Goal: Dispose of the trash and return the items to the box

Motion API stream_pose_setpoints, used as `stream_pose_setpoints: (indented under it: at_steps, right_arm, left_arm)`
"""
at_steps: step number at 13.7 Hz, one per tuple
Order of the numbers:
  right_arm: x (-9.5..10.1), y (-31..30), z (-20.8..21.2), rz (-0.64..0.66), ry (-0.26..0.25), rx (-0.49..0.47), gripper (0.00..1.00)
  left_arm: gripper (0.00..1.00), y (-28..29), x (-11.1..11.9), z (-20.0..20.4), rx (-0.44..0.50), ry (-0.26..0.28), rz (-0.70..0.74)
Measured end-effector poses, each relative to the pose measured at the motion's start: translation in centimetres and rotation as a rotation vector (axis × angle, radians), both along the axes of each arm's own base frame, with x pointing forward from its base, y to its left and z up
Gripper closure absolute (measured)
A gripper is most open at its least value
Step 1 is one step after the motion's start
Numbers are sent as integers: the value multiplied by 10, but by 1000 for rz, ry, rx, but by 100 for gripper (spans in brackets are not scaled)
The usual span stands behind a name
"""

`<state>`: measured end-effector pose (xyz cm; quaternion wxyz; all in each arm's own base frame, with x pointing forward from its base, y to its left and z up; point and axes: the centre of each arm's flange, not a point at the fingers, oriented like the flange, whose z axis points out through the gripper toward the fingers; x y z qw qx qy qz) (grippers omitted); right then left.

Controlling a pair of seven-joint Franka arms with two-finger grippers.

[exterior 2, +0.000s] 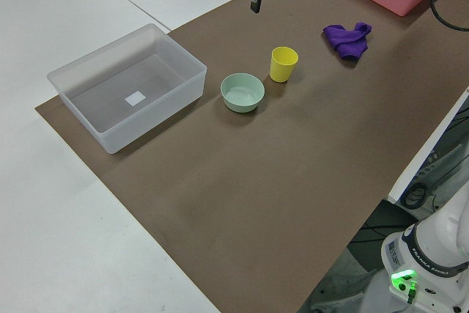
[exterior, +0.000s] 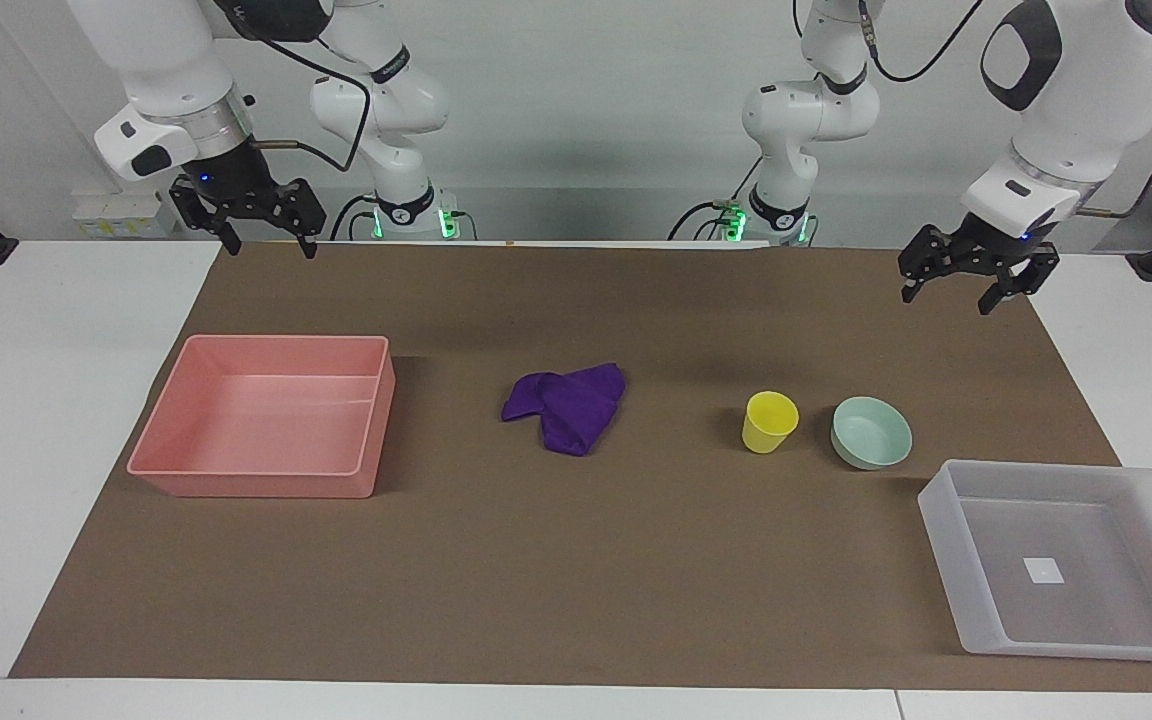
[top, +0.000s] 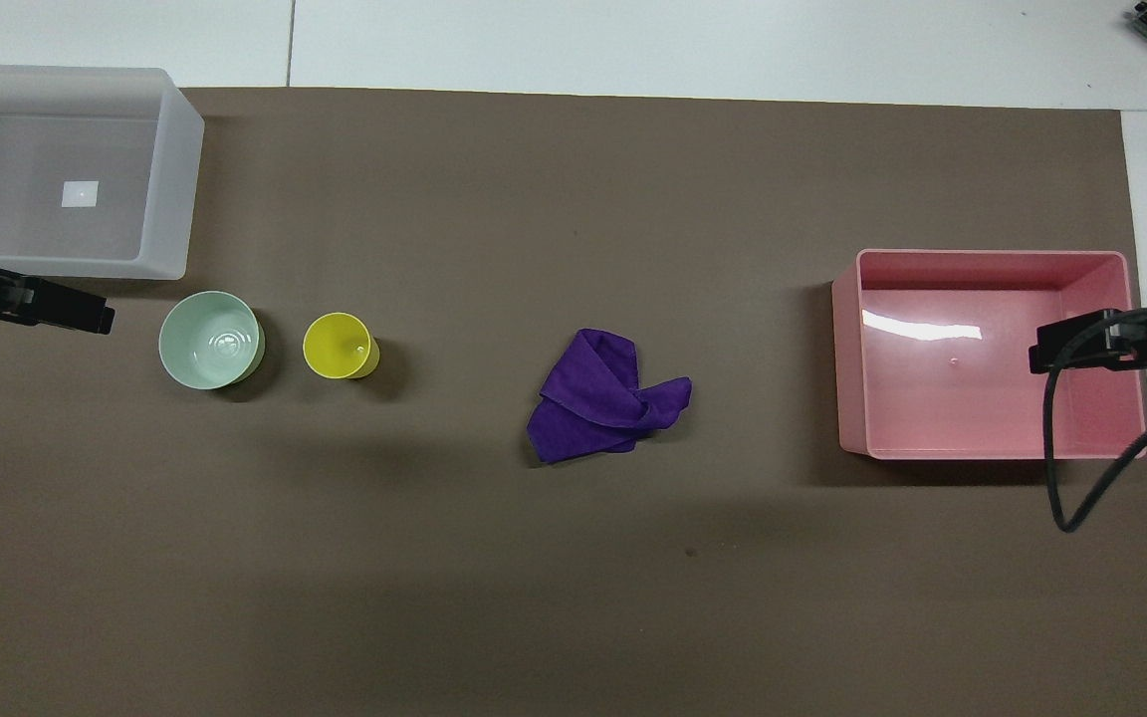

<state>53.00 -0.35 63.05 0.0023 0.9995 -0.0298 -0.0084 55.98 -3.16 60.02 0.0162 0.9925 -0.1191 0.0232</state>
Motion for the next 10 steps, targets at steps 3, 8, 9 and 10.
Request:
stream_pose_setpoints:
  at_steps: [3, 8, 9, 10]
  right_arm:
    - [3, 22, -22, 41, -55, 2, 0]
    - [16, 124, -101, 59, -119, 20, 0]
    - [20, 149, -119, 60, -121, 24, 0]
    - [23, 175, -139, 60, -118, 28, 0]
  left_arm:
    - [0, 2, 4, -16, -1, -23, 6]
    - [0, 10, 8, -47, -1, -42, 23]
    - [0, 11, 8, -56, -1, -47, 25]
    - [0, 11, 8, -67, -1, -49, 27]
